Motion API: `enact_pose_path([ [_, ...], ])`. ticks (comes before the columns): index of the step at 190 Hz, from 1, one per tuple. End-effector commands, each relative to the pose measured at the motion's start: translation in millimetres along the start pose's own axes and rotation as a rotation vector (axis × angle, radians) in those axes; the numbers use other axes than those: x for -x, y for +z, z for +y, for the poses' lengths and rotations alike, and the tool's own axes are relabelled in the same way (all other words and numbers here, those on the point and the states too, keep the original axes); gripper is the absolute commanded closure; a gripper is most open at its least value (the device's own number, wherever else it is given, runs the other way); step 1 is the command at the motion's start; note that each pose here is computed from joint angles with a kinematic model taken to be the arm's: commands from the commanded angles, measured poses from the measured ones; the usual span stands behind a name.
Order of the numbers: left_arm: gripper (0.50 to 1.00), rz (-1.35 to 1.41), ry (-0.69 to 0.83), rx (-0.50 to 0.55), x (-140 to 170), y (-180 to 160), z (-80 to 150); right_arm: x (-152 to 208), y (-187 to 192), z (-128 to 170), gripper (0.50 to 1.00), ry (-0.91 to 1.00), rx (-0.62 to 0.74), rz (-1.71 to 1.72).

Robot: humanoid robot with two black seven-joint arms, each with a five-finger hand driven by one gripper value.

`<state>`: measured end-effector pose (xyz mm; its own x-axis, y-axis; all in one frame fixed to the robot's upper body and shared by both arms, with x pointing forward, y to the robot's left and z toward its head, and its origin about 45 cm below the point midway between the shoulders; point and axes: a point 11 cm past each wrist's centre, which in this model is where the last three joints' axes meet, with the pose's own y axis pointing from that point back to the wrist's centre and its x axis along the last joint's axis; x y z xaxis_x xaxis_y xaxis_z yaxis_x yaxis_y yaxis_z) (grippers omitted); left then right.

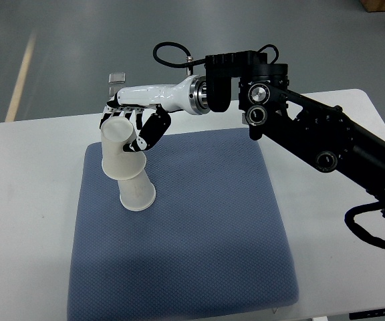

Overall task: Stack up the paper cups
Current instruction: 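Lower the held cup onto the upside-down cup on the pad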

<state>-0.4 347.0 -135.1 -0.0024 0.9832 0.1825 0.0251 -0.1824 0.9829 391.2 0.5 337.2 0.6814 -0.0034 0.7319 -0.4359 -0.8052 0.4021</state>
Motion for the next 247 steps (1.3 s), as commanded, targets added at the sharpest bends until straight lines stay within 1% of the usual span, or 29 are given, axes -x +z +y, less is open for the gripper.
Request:
enact_pose_path([
  [1, 0.5, 0.0, 0.0, 0.0, 0.0, 0.0, 0.0, 1.8, -0.7, -1.7, 0.973, -0.004, 0.004, -0.003],
  [75, 0.5, 0.0, 0.0, -0.001, 0.0, -0.1, 0.0, 12.7, -0.1, -7.1, 0.971, -0.038, 0.022, 0.025],
  [160, 0.5, 0.0, 0.0, -0.001, 0.0, -0.1, 0.0, 12.7, 7.8, -7.8, 0.961, -0.033, 0.054, 0.044],
  [185, 0.5, 0.0, 0.0, -0.001, 0.0, -0.1, 0.0, 15.1, 15.5, -9.0, 0.948, -0.039, 0.07, 0.029],
  [212, 0.5, 0.0, 0.0, 0.0, 0.0, 0.0, 0.0, 22.9, 27.6, -11.4, 0.899, -0.055, 0.097, 0.014],
  [225, 0.5, 0.0, 0.0, 0.0, 0.0, 0.0, 0.0, 25.4, 29.7, -12.0, 0.857, -0.06, 0.101, 0.01],
  [232, 0.5, 0.0, 0.0, 0.0, 0.0, 0.0, 0.0, 25.4, 30.2, -12.0, 0.842, -0.061, 0.103, 0.01],
  [237, 0.5, 0.0, 0.0, 0.0, 0.0, 0.0, 0.0, 25.9, 31.1, -12.3, 0.818, -0.062, 0.105, 0.007],
  [239, 0.5, 0.0, 0.0, 0.0, 0.0, 0.0, 0.0, 25.9, 31.1, -12.3, 0.818, -0.062, 0.105, 0.007],
  [243, 0.5, 0.0, 0.0, 0.0, 0.0, 0.0, 0.0, 26.3, 31.6, -12.5, 0.801, -0.064, 0.106, 0.007],
  [246, 0.5, 0.0, 0.0, 0.0, 0.0, 0.0, 0.0, 26.3, 31.6, -12.5, 0.779, -0.064, 0.106, 0.007],
  [247, 0.5, 0.0, 0.0, 0.0, 0.0, 0.0, 0.0, 26.3, 31.6, -12.5, 0.779, -0.064, 0.106, 0.007],
])
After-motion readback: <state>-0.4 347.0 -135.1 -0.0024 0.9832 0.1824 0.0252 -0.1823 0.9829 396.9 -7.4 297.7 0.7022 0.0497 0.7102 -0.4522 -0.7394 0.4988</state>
